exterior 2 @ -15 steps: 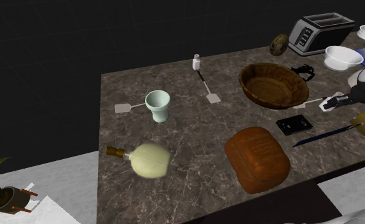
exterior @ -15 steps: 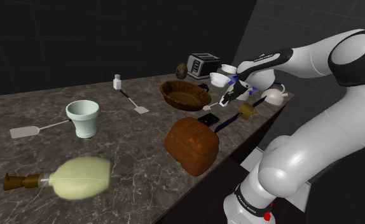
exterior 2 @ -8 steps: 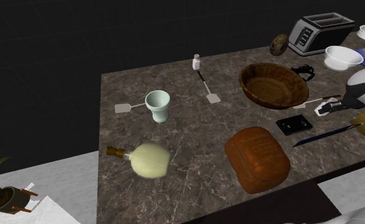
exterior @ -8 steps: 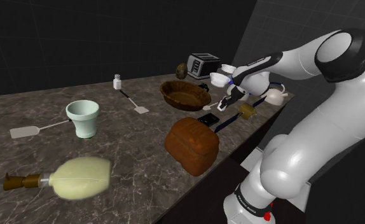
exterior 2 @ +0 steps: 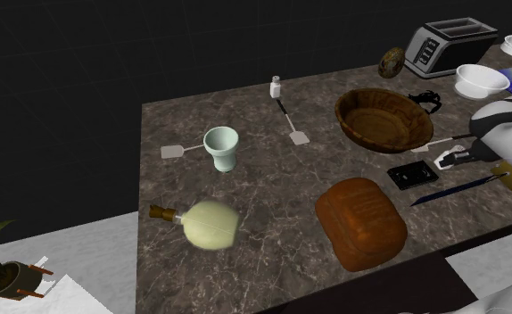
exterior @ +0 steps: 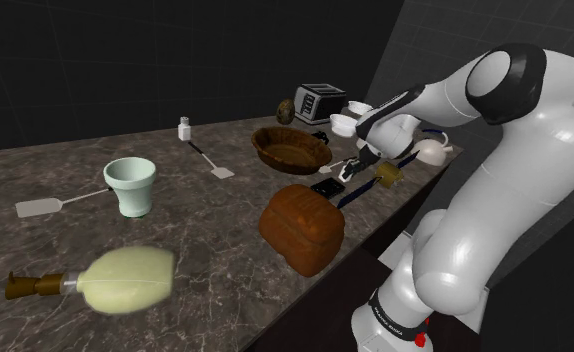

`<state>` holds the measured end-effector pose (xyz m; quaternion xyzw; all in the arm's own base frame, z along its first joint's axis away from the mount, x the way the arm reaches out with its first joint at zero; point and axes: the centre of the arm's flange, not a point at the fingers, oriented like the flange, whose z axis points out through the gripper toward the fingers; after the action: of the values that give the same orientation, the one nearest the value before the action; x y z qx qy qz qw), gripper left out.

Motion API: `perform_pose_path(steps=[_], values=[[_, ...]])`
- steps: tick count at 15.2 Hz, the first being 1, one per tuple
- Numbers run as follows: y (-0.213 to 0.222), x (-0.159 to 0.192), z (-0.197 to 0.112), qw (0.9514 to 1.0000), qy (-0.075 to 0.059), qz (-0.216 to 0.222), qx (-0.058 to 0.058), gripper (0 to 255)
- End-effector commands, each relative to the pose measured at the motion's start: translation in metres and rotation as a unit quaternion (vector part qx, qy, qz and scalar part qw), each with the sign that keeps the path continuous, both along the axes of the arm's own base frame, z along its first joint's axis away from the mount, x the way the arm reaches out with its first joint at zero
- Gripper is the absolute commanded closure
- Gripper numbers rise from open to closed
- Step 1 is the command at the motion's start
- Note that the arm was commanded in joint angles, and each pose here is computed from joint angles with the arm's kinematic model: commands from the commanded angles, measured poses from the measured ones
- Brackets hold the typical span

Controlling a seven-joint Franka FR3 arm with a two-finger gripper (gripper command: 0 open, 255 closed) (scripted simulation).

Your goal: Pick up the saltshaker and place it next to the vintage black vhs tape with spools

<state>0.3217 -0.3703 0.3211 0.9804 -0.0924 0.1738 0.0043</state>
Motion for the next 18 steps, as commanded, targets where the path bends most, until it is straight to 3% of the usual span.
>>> perform_pose_path(steps=[1,6,7,12,16,18], values=[[0.000,0.000,-0.001,1.0000,0.000,0.000,0.000,255],[0.000,0.000,-0.001,1.0000,0.000,0.000,0.000,255],[0.000,0.000,-0.001,1.0000,0.000,0.000,0.000,0],[0.000,0.000,-0.001,1.0000,0.000,0.000,0.000,0],[0.002,-0.017,0.046,1.0000,0.000,0.000,0.000,0],[0.002,-0.017,0.046,1.0000,0.000,0.000,0.000,0]])
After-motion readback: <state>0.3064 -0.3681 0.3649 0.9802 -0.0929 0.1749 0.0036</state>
